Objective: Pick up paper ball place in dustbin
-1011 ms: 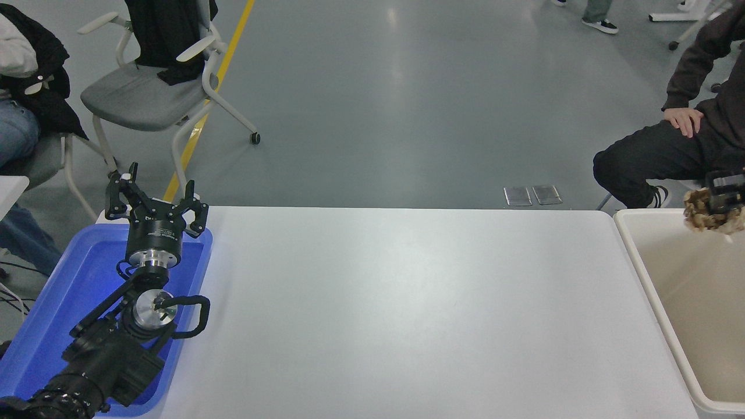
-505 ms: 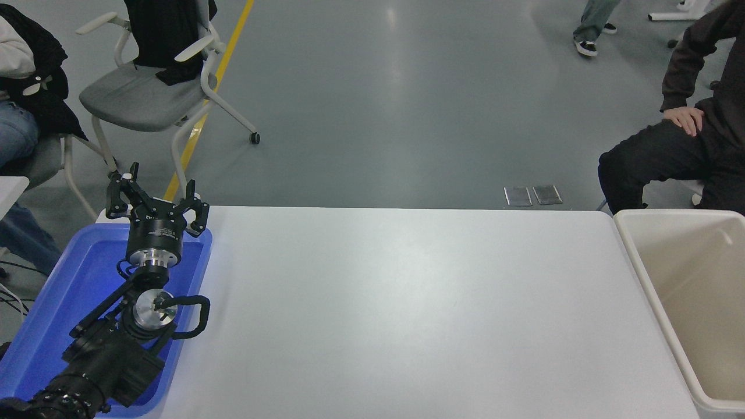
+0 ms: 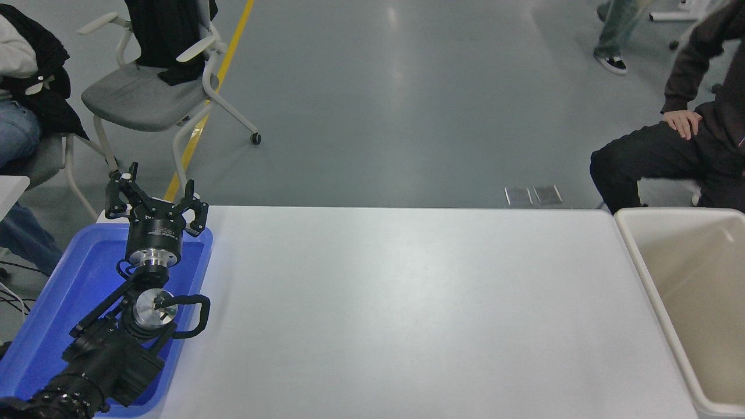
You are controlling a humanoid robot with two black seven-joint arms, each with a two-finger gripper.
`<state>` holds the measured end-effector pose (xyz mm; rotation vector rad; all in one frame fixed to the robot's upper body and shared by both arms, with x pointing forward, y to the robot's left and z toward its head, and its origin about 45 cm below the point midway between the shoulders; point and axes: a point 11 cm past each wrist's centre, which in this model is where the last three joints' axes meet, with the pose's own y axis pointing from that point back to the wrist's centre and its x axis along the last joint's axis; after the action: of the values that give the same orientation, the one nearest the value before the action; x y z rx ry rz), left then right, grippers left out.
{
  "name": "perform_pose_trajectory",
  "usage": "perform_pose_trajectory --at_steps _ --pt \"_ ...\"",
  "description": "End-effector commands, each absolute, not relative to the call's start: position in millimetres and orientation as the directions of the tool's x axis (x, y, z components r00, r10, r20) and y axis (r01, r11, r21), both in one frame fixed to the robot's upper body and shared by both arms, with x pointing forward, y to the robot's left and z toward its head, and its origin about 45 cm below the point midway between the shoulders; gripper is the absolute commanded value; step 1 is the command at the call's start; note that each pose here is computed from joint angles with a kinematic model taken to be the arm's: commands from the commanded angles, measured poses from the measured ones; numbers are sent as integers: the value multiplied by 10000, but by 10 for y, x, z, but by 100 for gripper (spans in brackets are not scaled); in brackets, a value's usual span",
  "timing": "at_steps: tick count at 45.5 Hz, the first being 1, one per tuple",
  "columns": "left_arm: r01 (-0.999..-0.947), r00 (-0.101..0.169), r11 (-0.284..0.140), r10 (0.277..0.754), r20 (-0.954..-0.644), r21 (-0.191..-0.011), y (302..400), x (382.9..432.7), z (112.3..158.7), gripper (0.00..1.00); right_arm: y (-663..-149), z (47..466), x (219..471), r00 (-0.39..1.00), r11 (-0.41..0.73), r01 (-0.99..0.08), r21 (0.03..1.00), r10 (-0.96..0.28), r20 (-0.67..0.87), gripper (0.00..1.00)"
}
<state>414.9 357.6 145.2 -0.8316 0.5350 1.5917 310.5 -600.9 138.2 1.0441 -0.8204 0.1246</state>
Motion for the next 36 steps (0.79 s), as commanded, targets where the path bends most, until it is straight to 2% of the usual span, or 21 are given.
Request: perform_pose_trajectory --at_steps 1,9,10,11,12,14,29,36 --pt "-9752 -431 -1928 6463 -7619 -1084 3577 4149 1451 99 -5853 920 2901 6635 5238 -4651 7137 -3275 6727 0" --pt "-9752 -431 -1928 6463 -7619 -1084 3577 4149 1451 99 -5766 868 2943 6590 5139 -4825 7092 -3203 6805 0" --pt "-9753 -417 -1920 6459 -7622 -1094 3574 4150 1455 99 -5764 868 2945 6581 5125 -4838 7094 -3213 6809 18" --pt "-9753 -417 -1920 6459 -7623 -1094 3574 4150 1455 99 -5766 872 2948 6558 5139 -4868 7063 -3192 6842 48" --pt "-9752 -431 -1928 6463 -7619 -1084 3577 4149 1451 99 -5755 868 2954 6507 5110 -4890 7069 -3261 6858 70" --pt "-9752 -431 -1928 6463 -7619 -1084 3577 4149 1451 99 -5741 869 2967 6378 5053 -4901 7102 -3475 6874 100" --pt "-9753 -417 -1920 6459 -7622 -1094 3574 4150 1455 99 -5591 852 3070 5934 4594 -5118 7259 -4220 6854 100" --pt "-9753 -417 -1920 6459 -7622 -1094 3574 4150 1455 99 -5342 1014 3403 4708 3826 -5956 7063 -5462 6929 100"
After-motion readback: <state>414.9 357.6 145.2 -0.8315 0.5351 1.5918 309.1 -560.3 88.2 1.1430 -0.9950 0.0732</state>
